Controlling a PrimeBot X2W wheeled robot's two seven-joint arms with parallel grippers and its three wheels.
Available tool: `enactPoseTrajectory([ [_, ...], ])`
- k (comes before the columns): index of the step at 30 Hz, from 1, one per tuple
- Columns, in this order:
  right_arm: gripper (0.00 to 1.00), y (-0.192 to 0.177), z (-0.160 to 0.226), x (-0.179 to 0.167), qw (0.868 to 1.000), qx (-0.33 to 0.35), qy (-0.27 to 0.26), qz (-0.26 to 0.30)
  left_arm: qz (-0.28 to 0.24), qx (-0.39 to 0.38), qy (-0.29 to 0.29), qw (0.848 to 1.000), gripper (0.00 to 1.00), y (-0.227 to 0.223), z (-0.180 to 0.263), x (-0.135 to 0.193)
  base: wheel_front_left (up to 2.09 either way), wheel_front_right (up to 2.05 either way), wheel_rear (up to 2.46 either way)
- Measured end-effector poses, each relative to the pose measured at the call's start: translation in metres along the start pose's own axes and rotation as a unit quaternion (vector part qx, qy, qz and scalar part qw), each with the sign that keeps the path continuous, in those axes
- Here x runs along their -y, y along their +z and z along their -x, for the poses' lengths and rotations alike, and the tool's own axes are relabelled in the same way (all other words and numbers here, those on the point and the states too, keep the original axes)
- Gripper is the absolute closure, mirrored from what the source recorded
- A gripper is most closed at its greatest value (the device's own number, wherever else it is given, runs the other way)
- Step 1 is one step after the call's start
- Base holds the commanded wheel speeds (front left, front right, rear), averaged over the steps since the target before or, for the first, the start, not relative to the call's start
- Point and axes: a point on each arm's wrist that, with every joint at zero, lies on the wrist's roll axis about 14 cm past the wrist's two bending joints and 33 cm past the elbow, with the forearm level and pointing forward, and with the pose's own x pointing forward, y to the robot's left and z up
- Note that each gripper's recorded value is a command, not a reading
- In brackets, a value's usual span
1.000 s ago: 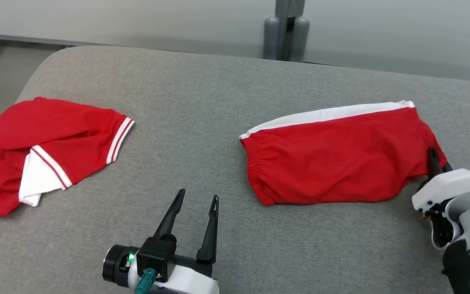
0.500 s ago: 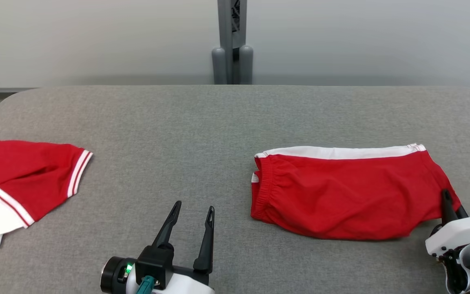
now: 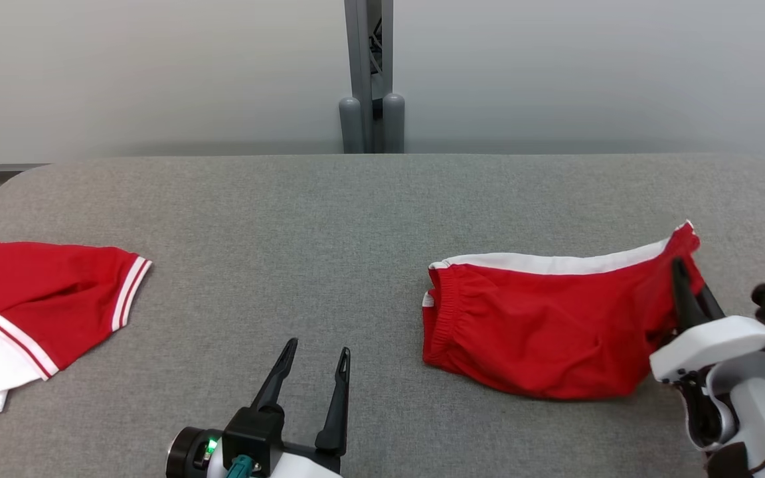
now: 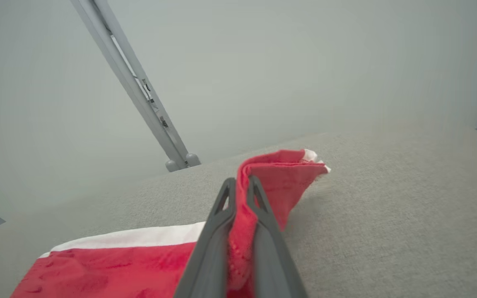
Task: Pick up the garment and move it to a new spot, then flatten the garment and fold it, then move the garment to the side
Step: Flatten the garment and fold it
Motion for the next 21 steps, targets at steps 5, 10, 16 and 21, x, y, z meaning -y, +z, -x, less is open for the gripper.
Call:
enactPoseTrajectory([
  [5, 1.00, 0.012, -0.004, -0.049, 0.997, 0.021, 0.070, 0.005, -0.001, 0.000, 0.007, 1.000, 0.00, 0.000, 0.005, -0.005, 0.00, 0.00, 0.00],
  [10, 1.00, 0.012, -0.003, -0.100, 0.990, 0.014, 0.141, 0.000, -0.002, -0.001, 0.012, 1.000, 0.00, -0.001, 0.007, -0.010, 0.00, 0.00, 0.00],
  [16, 1.00, -0.006, 0.006, -0.150, 0.978, -0.016, 0.207, -0.010, -0.004, -0.004, 0.018, 1.000, 0.00, -0.002, 0.008, -0.016, 0.00, 0.00, 0.00],
  [21, 1.00, -0.037, 0.024, -0.175, 0.968, -0.059, 0.243, -0.001, 0.007, 0.005, 0.023, 1.000, 0.00, 0.004, 0.009, -0.019, 0.00, 0.00, 0.00],
])
